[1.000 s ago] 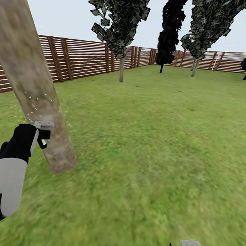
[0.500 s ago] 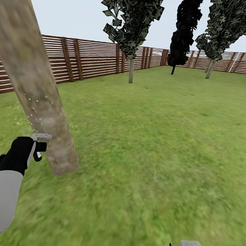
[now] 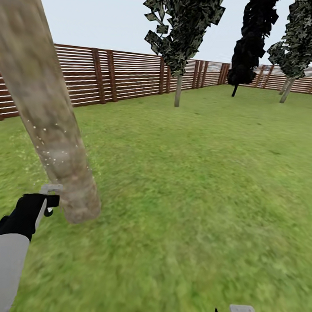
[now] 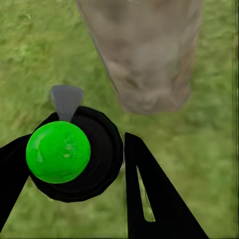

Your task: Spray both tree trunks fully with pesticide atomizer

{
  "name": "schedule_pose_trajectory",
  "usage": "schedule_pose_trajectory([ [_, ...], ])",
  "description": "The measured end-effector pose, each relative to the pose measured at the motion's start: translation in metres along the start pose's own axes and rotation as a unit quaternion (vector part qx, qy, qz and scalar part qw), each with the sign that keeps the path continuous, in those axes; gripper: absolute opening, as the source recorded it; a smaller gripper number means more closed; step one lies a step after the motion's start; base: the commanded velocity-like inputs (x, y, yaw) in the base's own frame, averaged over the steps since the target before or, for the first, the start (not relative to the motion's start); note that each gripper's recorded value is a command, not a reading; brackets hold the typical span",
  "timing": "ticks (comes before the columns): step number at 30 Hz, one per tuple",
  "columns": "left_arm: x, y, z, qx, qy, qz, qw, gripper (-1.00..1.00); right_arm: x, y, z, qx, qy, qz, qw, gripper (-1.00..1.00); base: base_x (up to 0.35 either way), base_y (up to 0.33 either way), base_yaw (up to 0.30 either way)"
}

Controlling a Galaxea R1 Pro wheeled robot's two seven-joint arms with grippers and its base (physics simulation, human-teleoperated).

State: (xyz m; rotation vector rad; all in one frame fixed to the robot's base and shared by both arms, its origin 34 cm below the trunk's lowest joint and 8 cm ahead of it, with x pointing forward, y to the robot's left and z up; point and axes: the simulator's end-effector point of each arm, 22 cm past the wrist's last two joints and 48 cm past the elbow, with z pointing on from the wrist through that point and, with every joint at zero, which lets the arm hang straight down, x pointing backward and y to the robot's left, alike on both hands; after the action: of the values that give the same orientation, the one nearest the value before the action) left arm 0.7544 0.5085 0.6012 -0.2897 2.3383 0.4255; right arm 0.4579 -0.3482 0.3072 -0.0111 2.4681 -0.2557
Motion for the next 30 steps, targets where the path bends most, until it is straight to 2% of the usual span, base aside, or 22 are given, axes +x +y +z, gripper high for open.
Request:
schedule_pose_trajectory([
  [3,0.049,-0.019,0.017,0.015,0.032,0.012,0.9993,-1.0,0.0,0.0,0.0,0.0,0.0,0.0,1.0,1.0,0.246,-0.194,0.002],
  [5,0.063,-0.016,0.02,0.013,0.035,0.017,0.9992,-1.0,0.0,0.0,0.0,0.0,0.0,0.0,1.0,1.0,0.278,-0.157,0.0],
  [8,0.076,-0.007,0.021,0.009,0.042,-0.003,0.9991,-1.0,0.0,0.0,0.0,0.0,0.0,0.0,1.0,1.0,0.287,-0.138,0.171],
  [11,0.078,-0.009,0.021,0.011,0.042,-0.009,0.999,-1.0,0.0,0.0,0.0,0.0,0.0,0.0,1.0,1.0,0.243,-0.181,0.269],
  [14,0.077,-0.021,0.02,0.019,0.039,-0.012,0.999,-1.0,0.0,0.0,0.0,0.0,0.0,0.0,1.0,1.0,0.117,-0.253,0.276],
  [18,0.08,-0.05,0.017,0.039,0.041,-0.013,0.9983,-1.0,0.0,0.0,0.0,0.0,0.0,0.0,1.0,1.0,0.014,-0.273,0.115],
  [23,0.08,-0.049,0.017,0.038,0.041,-0.013,0.9984,-1.0,0.0,0.0,0.0,0.0,0.0,0.0,1.0,1.0,0.023,-0.276,0.001],
  [30,0.08,-0.049,0.017,0.037,0.041,-0.012,0.9984,-1.0,0.0,0.0,0.0,0.0,0.0,0.0,1.0,1.0,0.201,-0.236,0.0],
])
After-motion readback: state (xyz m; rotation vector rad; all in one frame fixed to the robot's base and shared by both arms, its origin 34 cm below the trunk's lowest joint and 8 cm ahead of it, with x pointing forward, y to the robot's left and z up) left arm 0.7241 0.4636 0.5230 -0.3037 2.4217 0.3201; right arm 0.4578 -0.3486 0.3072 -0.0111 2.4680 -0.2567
